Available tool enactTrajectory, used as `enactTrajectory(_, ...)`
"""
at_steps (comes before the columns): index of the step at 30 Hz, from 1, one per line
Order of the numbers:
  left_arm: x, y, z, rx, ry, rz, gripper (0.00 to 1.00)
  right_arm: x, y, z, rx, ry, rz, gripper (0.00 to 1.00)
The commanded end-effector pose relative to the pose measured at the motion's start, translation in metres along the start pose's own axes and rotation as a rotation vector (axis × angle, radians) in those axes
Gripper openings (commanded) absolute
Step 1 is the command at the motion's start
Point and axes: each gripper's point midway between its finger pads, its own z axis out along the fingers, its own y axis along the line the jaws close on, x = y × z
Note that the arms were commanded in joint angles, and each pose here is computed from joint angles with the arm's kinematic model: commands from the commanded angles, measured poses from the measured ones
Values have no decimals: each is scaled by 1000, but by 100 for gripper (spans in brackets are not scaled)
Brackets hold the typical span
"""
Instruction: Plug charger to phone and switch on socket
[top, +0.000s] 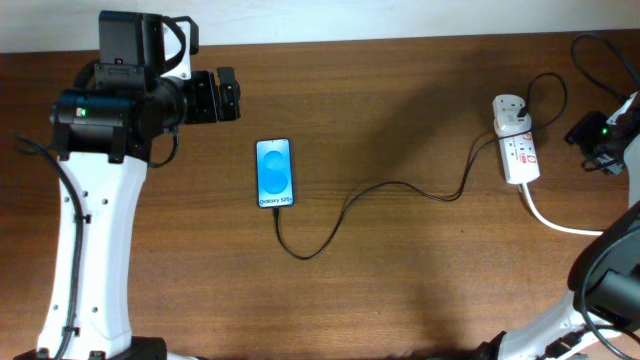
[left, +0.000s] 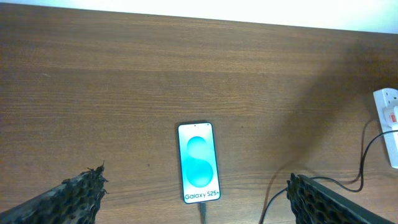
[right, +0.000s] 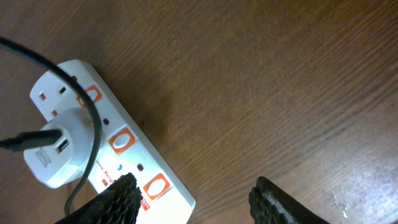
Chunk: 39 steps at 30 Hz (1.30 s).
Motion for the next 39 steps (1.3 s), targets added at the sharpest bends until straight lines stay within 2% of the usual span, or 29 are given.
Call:
enactTrajectory(1, -4, 1, -8, -7, -25, 6, 99, 1, -7, 14, 17, 9, -5, 61)
enactTrajectory(3, -4, 1, -8, -7, -25, 6, 99, 6, -7, 35, 9, 34, -4, 61)
enactTrajectory(5, -4, 1, -8, -7, -24, 5, 99, 7, 7, 50, -83, 36, -51, 61)
enactTrajectory(11, -4, 1, -8, -7, -25, 6, 99, 4, 20, 62, -113, 14, -95, 62)
enactTrajectory(19, -4, 1, -8, -7, -25, 6, 99, 21, 49, 88, -139, 44, -171, 64)
enactTrajectory(22, -4, 1, -8, -6, -25, 6, 99, 41, 58, 107, -152, 97, -207, 64)
enactTrajectory(35, -4, 1, -8, -7, -25, 6, 99, 74, 59, 104, -146, 229, -173, 64)
enactTrajectory(39, -4, 1, -8, -7, -25, 6, 99, 62, 49, 96, -130, 213, -132, 66)
